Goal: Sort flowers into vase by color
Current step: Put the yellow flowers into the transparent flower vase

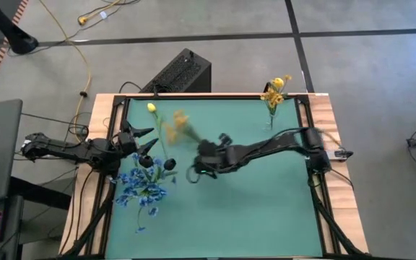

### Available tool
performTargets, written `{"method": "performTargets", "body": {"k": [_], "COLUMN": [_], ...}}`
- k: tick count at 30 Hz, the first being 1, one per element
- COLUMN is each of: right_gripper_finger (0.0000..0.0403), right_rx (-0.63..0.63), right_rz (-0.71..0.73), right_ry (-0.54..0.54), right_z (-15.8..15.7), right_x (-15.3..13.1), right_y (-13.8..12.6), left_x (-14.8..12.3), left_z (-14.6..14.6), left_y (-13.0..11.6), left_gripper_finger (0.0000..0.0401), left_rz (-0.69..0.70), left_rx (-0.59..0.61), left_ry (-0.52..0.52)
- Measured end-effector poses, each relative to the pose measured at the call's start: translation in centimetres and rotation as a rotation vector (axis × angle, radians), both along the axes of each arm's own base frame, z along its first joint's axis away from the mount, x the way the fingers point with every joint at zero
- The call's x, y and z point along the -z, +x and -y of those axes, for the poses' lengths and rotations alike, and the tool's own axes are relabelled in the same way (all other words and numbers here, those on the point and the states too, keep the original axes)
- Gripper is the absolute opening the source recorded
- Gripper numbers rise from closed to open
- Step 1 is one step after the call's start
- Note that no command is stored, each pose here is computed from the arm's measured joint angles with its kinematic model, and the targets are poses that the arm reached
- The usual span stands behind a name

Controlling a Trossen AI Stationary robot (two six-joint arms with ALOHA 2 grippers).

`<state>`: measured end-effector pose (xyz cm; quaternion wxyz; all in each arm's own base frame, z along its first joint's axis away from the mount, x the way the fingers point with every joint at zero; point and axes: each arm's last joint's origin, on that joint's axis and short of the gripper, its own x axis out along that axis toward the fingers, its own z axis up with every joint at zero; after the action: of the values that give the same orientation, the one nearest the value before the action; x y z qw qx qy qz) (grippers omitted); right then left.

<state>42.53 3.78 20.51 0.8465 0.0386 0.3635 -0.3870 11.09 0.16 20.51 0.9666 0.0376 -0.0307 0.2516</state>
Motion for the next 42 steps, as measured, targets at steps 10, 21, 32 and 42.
{"method": "performTargets", "body": {"k": [10, 21, 32, 42], "right_gripper_finger": [0.0032, 0.0048, 0.0155, 0.0292], "right_rx": [0.195, 0.206, 0.161, 0.074], "right_rz": [0.373, 0.211, -0.026, -0.019], "right_ry": [0.192, 0.364, 0.495, 0.499], "right_z": [-2.0, -5.3, -3.9, -0.4], "right_x": [3.7, 7.0, 5.1, 3.2], "right_y": [-12.2, -16.9, -15.4, -12.8], "left_x": [-0.1, -0.3, -0.3, -0.3], "left_z": [0.0, 0.0, 0.0, 0.0], "left_y": [0.0, 0.0, 0.0, 0.0], "left_gripper_finger": [0.0199, 0.0199, 0.0199, 0.0199], "left_rz": [0.013, 0.037, 0.038, 0.038], "left_rx": [0.018, 0.017, 0.017, 0.017], "left_ry": [-0.005, -0.008, -0.011, -0.011]}}
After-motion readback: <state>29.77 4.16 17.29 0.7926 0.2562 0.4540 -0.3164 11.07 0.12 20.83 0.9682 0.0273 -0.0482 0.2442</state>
